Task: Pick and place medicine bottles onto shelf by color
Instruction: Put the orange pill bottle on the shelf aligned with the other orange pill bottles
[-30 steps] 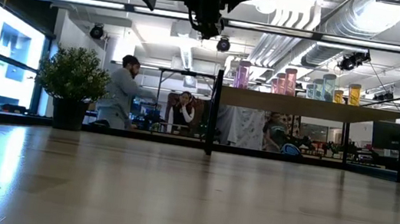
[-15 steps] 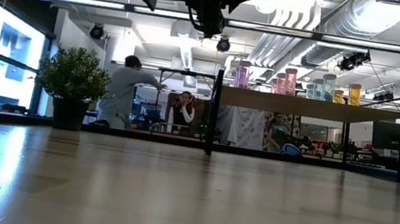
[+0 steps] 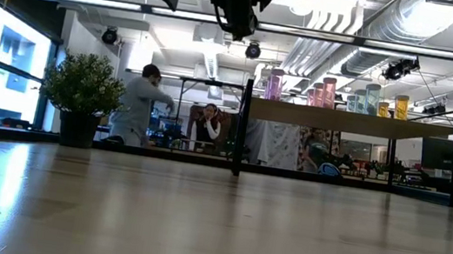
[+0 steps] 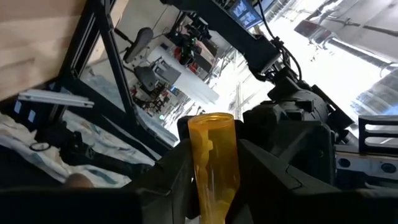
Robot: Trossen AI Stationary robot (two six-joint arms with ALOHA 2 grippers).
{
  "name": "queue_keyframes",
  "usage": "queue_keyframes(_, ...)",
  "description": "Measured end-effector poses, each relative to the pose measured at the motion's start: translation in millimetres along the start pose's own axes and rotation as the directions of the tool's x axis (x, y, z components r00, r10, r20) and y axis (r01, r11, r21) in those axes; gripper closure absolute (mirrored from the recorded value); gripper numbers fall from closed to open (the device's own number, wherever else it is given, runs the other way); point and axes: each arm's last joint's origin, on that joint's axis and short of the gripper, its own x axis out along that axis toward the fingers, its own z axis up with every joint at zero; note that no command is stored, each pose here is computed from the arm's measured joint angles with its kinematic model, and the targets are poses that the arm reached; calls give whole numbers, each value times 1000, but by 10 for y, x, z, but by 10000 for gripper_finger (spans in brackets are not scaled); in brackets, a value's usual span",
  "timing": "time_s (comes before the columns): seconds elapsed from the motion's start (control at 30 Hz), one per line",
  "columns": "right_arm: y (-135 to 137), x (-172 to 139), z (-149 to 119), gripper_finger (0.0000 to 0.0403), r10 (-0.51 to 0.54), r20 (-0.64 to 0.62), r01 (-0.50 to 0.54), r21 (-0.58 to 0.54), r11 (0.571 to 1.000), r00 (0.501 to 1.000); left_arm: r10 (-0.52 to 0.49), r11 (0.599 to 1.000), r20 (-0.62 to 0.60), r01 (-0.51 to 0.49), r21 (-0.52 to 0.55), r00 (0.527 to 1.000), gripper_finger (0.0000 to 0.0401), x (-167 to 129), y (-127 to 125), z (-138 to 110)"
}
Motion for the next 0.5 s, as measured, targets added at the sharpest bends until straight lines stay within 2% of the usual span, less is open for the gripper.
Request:
queue_keyframes(0.2, -4, -7, 9, 311, -6, 5, 6, 27, 1000, 1000, -20, 1000, -17, 20, -23, 1000, 293, 4, -9, -21)
queue_keyframes(0.5, -2, -5, 5, 311, -6, 0, 6, 52, 999, 1000, -19, 1000, -23, 19, -5, 1000, 284, 4, -8, -26)
